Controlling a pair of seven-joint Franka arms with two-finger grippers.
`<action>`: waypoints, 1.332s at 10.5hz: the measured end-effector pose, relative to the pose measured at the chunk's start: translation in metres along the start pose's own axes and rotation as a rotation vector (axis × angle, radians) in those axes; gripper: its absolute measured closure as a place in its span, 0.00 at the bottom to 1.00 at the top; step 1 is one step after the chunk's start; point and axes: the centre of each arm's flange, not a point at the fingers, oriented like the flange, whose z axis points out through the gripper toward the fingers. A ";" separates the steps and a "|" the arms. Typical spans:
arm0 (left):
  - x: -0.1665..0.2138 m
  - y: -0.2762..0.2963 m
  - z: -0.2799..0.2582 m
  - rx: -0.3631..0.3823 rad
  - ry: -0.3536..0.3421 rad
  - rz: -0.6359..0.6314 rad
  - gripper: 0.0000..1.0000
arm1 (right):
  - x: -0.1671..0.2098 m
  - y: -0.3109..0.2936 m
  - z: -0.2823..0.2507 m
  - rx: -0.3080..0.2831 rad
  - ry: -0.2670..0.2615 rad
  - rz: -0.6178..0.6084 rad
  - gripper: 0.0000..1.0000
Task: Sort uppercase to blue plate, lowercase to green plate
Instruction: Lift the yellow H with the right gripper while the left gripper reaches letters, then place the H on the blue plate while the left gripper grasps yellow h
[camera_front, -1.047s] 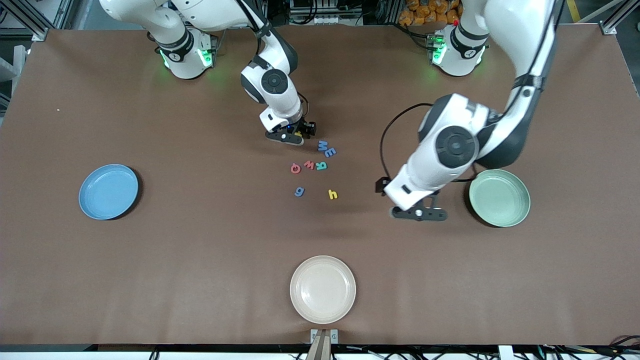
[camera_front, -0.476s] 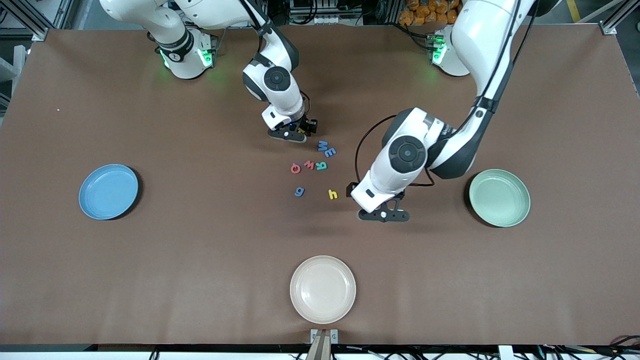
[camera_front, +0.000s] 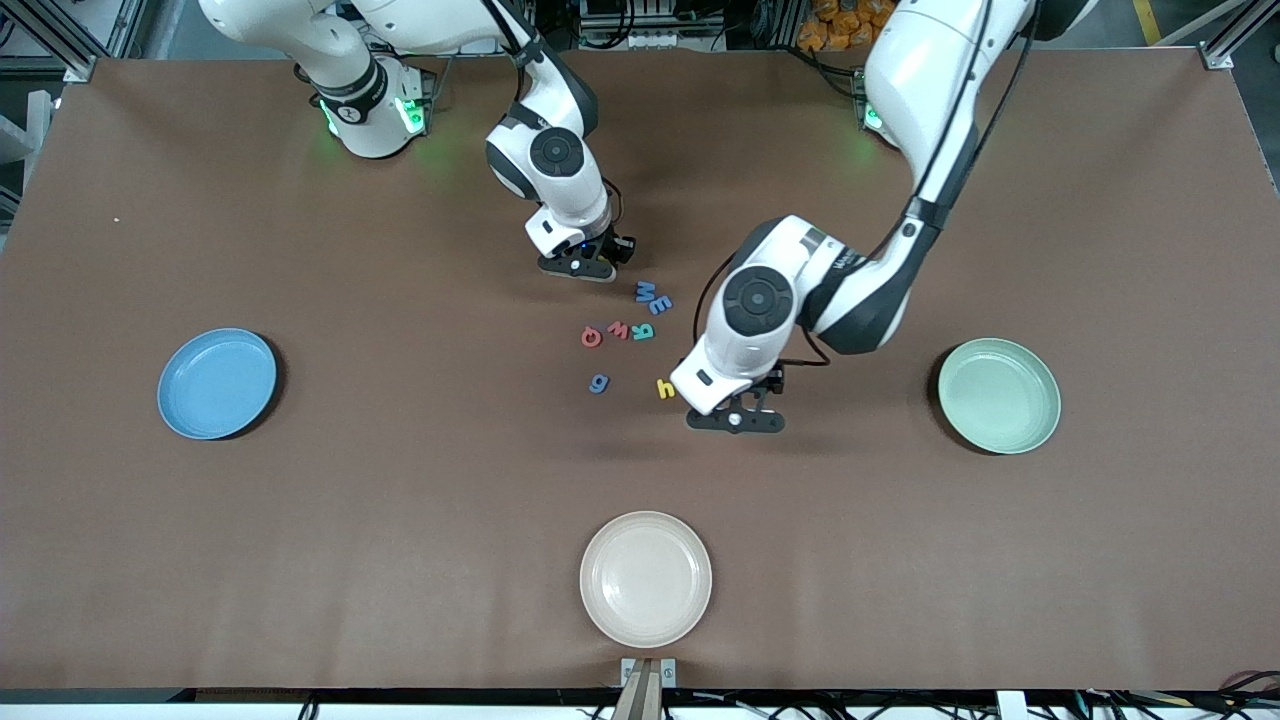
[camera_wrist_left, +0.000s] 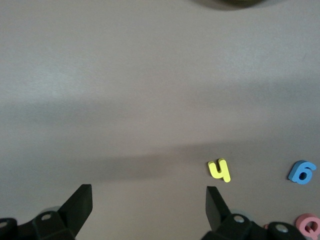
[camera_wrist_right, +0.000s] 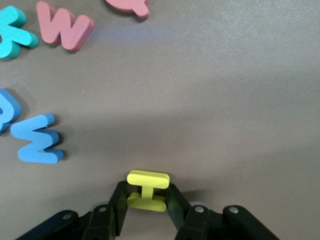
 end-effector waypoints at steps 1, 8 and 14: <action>-0.002 0.007 0.007 -0.007 0.013 0.005 0.00 | 0.000 0.000 0.000 0.000 0.000 -0.001 0.62; 0.003 0.015 0.054 -0.044 0.052 -0.095 0.00 | 0.038 0.003 -0.017 -0.078 -0.043 0.010 0.62; 0.000 0.044 0.067 -0.066 0.059 -0.252 0.00 | 0.153 0.073 -0.043 -0.069 -0.018 -0.135 0.62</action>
